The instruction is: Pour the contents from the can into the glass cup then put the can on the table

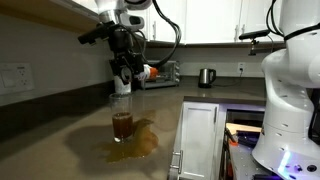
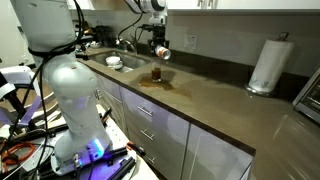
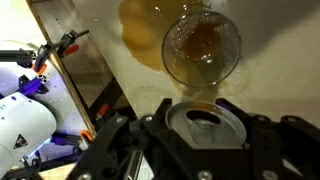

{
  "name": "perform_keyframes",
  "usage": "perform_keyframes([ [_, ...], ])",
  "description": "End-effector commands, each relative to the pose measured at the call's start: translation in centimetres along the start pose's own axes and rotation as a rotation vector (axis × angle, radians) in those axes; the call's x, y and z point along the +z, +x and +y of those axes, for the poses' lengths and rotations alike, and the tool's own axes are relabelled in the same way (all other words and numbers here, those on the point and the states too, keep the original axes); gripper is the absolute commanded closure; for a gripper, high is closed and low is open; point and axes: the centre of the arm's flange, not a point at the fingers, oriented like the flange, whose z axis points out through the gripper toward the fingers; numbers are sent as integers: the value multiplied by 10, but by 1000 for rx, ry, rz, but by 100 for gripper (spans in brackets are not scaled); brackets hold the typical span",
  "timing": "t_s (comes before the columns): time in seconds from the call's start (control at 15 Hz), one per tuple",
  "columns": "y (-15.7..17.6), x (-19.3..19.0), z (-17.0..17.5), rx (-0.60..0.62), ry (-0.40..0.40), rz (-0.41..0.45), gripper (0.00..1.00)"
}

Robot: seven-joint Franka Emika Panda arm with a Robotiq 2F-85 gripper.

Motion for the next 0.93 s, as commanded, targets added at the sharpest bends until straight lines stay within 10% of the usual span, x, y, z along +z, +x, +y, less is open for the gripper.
perform_keyframes([
  [0.0, 0, 0, -3, 2, 1, -1, 75],
  [0.07, 0, 0, -4, 3, 0, -1, 50],
  [0.87, -1, 1, -4, 1, -2, 0, 50],
])
